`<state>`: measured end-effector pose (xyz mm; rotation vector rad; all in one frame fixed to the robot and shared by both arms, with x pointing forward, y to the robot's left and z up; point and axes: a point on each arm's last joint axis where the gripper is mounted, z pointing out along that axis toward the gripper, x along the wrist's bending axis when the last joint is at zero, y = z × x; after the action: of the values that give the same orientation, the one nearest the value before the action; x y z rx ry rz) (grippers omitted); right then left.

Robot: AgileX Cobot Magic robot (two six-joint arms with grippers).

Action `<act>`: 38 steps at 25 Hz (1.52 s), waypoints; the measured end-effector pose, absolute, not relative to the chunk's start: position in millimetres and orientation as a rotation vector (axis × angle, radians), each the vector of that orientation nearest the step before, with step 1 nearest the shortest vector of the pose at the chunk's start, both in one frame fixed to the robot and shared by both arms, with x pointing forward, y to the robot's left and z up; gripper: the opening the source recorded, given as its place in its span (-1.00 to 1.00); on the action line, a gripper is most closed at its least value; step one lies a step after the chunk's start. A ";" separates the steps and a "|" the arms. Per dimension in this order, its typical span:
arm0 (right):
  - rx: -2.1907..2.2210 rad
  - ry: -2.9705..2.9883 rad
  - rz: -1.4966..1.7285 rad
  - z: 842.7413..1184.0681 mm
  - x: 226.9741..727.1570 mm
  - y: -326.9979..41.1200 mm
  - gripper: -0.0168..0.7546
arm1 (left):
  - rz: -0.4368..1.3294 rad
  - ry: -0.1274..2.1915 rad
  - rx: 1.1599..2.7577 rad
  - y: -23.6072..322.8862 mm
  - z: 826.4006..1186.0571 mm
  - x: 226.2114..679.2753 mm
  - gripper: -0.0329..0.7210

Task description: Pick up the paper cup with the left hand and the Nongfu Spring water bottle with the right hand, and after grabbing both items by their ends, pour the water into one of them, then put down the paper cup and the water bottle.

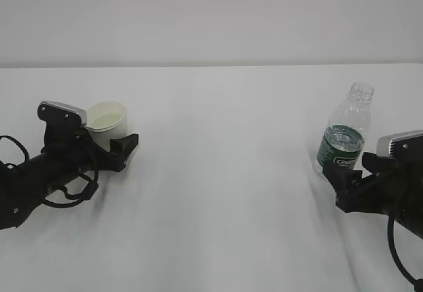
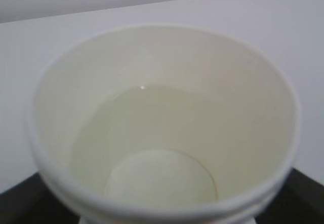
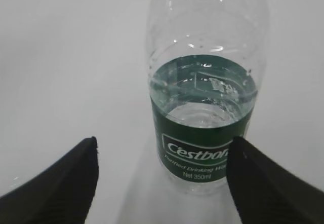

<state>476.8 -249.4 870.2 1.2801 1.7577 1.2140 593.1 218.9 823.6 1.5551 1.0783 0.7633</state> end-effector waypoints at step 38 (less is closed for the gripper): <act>1.284 1.724 1.254 885.7 459.4 -251.3 0.57 | 0.705 1.287 1.488 238.3 854.7 525.5 0.70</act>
<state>459.4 -251.3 885.7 1.2840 1.7238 1.2536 525.5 238.3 854.7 1.4882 1.2867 0.7050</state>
